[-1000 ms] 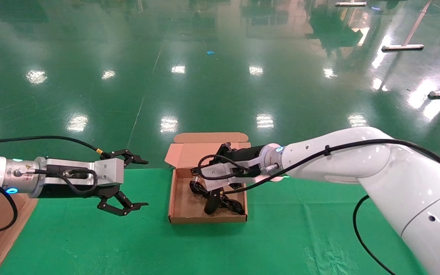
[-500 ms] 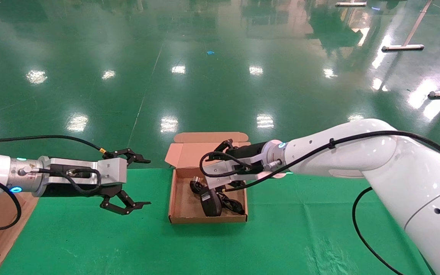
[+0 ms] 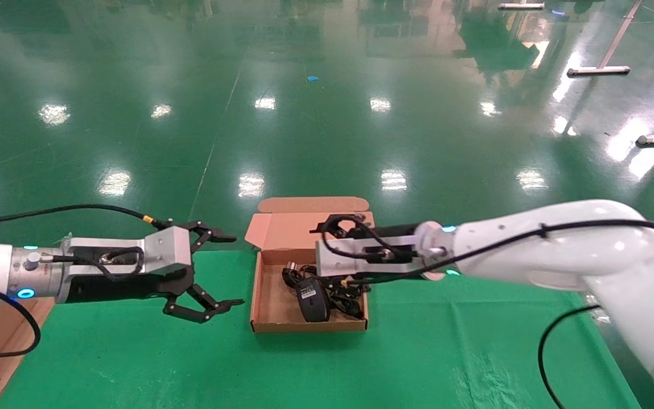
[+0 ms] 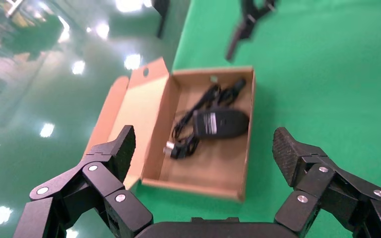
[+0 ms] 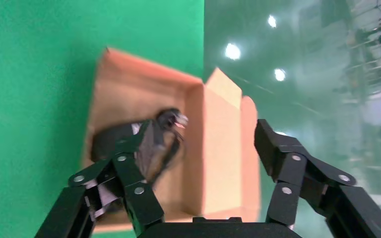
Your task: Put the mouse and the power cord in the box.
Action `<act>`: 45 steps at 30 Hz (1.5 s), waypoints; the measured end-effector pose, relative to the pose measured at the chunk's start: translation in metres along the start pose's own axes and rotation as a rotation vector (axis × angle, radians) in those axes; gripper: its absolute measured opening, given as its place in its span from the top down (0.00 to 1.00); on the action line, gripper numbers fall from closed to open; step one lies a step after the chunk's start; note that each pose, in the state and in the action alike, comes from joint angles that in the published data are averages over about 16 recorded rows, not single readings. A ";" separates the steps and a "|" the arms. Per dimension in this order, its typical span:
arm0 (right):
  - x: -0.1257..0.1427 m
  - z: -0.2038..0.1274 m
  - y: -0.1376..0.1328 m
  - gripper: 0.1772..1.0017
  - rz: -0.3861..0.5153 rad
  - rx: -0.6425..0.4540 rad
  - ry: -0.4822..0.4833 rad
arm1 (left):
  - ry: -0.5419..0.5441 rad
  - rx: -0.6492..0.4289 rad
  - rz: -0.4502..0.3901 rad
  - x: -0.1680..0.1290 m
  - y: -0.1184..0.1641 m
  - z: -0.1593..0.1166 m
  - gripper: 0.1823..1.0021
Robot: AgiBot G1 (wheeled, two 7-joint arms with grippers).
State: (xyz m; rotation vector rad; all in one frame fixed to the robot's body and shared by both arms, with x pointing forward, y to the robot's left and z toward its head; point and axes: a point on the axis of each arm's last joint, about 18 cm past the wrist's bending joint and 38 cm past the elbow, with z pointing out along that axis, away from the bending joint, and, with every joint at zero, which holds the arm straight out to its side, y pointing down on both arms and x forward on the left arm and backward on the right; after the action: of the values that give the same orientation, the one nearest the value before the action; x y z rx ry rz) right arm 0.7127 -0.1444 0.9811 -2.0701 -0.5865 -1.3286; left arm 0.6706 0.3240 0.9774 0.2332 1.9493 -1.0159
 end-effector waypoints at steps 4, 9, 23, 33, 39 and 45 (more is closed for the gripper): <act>-0.010 -0.015 0.002 0.34 0.101 0.061 0.007 | -0.006 0.060 -0.045 0.006 -0.007 -0.003 0.00; -0.020 -0.036 0.004 0.23 0.217 0.136 0.015 | -0.008 0.132 -0.099 0.014 -0.017 -0.009 0.00; -0.045 -0.106 0.002 0.03 0.471 0.333 0.025 | 0.016 0.310 -0.224 0.039 -0.050 -0.037 0.00; -0.061 -0.165 -0.007 0.00 0.590 0.458 0.008 | 0.067 0.411 -0.292 0.061 -0.076 -0.064 0.00; -0.071 -0.201 -0.017 0.00 0.639 0.524 -0.017 | 0.112 0.459 -0.325 0.077 -0.094 -0.081 0.00; -0.079 -0.228 -0.026 0.00 0.665 0.567 -0.045 | 0.153 0.488 -0.347 0.090 -0.108 -0.094 0.00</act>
State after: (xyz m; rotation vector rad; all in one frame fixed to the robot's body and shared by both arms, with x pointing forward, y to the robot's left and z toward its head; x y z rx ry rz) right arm 0.5162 -0.2870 0.9870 -1.6083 -0.2115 -0.6354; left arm 0.5039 0.3035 0.9919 0.2528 1.8866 -1.7466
